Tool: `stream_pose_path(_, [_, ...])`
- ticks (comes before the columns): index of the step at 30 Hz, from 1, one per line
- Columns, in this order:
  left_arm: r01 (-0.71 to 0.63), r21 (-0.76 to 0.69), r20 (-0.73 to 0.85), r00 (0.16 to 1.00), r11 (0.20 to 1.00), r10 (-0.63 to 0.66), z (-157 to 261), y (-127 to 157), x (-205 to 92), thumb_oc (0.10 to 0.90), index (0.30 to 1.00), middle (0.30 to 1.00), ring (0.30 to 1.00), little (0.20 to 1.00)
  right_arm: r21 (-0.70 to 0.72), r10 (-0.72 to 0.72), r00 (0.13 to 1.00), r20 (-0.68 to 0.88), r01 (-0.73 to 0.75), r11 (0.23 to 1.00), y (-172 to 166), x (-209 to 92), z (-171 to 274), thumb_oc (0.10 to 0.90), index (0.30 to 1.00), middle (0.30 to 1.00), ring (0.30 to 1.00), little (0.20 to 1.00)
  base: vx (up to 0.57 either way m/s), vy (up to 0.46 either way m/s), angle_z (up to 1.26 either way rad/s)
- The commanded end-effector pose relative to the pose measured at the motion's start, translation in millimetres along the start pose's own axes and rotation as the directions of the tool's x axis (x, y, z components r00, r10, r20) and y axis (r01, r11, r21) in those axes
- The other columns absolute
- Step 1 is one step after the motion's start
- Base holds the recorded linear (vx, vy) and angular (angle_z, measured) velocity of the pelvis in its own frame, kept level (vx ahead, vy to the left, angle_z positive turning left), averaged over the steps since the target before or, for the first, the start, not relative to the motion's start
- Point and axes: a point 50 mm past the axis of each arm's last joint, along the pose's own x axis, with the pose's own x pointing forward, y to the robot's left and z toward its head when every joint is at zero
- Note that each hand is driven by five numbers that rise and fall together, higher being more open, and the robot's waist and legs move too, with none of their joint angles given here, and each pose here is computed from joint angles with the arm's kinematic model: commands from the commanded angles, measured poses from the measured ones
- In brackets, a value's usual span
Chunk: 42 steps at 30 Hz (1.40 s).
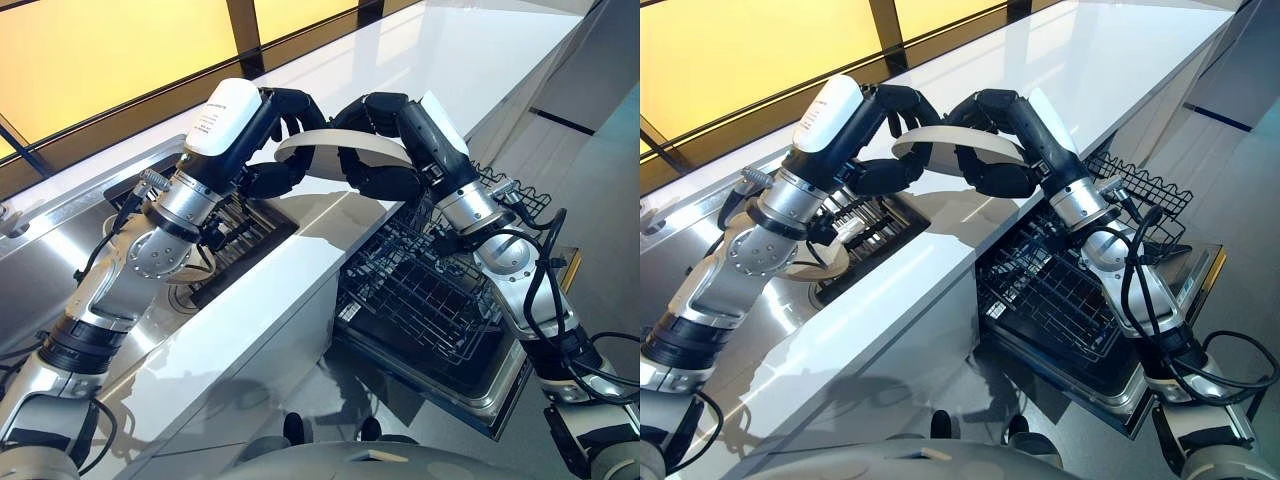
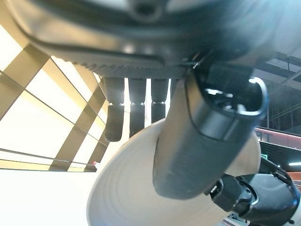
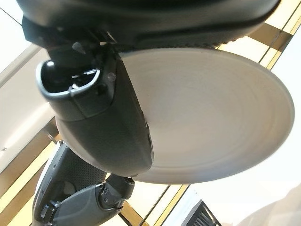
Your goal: Pick up plates and place into dishwasher.
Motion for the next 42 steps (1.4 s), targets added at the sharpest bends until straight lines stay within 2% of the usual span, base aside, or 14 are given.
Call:
stream_pose_path(1, [-0.298,0.012,0.337,0.900,0.954,0.277,43,39,28,0.100,0.300,0.300,0.300,0.200,-0.009,-0.123,0.973,0.195,0.127,0.992,-23,23,35,0.100,0.300,0.300,0.300,0.200,0.00,0.000,0.00])
stream_pose_path(3, [-0.404,0.055,0.391,0.850,0.913,0.352,46,47,25,0.100,0.300,0.300,0.300,0.200,-0.011,-0.164,0.972,0.171,0.168,0.986,-28,20,29,0.100,0.300,0.300,0.300,0.200,0.00,0.000,0.00])
stream_pose_path(8, [-0.551,0.107,0.438,0.774,0.828,0.458,46,62,16,0.108,0.307,0.307,0.307,0.208,-0.072,-0.216,0.970,0.109,0.225,0.972,-38,12,17,0.100,0.300,0.300,0.300,0.200,0.00,0.000,0.00])
stream_pose_path(9, [-0.561,0.115,0.415,0.777,0.819,0.474,43,65,15,0.309,0.479,0.479,0.479,0.409,-0.091,-0.244,0.965,0.101,0.253,0.963,-42,10,15,0.100,0.300,0.300,0.300,0.200,0.00,0.000,0.00])
stream_pose_path(10, [-0.565,0.120,0.376,0.787,0.817,0.489,38,69,14,0.800,0.900,0.900,0.900,0.900,-0.102,-0.279,0.956,0.092,0.288,0.952,-48,7,12,0.100,0.300,0.300,0.300,0.200,0.00,0.000,0.00])
stream_pose_path(13, [-0.544,0.140,0.246,0.829,0.828,0.503,21,77,10,0.800,0.900,0.900,0.900,0.900,-0.193,-0.444,0.889,0.110,0.458,0.868,-70,-4,8,0.100,0.300,0.300,0.300,0.200,0.00,0.000,0.00])
stream_pose_path(17, [-0.523,0.224,0.115,0.852,0.823,0.510,-2,92,-3,0.800,0.900,0.900,0.900,0.900,-0.247,-0.652,0.747,0.126,0.660,0.709,-102,-27,1,0.100,0.300,0.300,0.300,0.200,0.00,0.000,0.00])
stream_pose_path(18, [-0.520,0.232,0.105,0.854,0.822,0.510,-3,93,-4,0.800,0.900,0.900,0.900,0.900,-0.248,-0.664,0.737,0.126,0.671,0.698,-103,-29,0,0.100,0.300,0.300,0.300,0.200,0.00,0.000,0.00])
stream_pose_path(19, [-0.509,0.278,0.063,0.856,0.815,0.514,-12,100,-10,0.800,0.900,0.900,0.900,0.900,-0.272,-0.721,0.683,0.112,0.719,0.639,-112,-40,-6,0.100,0.300,0.300,0.300,0.200,0.00,0.000,0.00])
stream_pose_path(21, [-0.480,0.345,-0.004,0.859,0.807,0.512,-23,109,-21,0.800,0.900,0.900,0.900,0.900,-0.306,-0.783,0.617,0.078,0.762,0.571,-124,-55,-16,0.100,0.300,0.300,0.300,0.200,0.00,0.000,0.00])
stream_pose_path(26, [-0.393,0.460,-0.125,0.859,0.796,0.496,-43,125,-43,0.800,0.900,0.900,0.900,0.900,-0.445,-0.861,0.508,-0.039,0.762,0.470,-144,-90,-40,0.100,0.300,0.300,0.300,0.200,0.01,-0.015,0.03])
stream_pose_path(33, [-0.252,0.568,-0.251,0.854,0.784,0.456,-61,136,-65,0.800,0.900,0.900,0.900,0.900,-0.553,-0.890,0.393,-0.231,0.699,0.453,-151,-132,-76,0.100,0.300,0.300,0.300,0.200,0.03,-0.042,0.00])
stream_pose_path(38, [-0.164,0.631,-0.305,0.847,0.759,0.437,-68,151,-71,0.800,0.900,0.900,0.900,0.900,-0.569,-0.850,0.372,-0.373,0.632,0.526,-141,-148,-100,0.100,0.300,0.300,0.300,0.200,0.05,-0.044,0.08])
stream_pose_path(42, [-0.131,0.655,-0.323,0.842,0.744,0.433,-70,161,-74,0.800,0.900,0.900,0.900,0.900,-0.577,-0.804,0.399,-0.442,0.559,0.595,-131,-151,-111,0.100,0.300,0.300,0.300,0.200,0.07,-0.043,0.13])
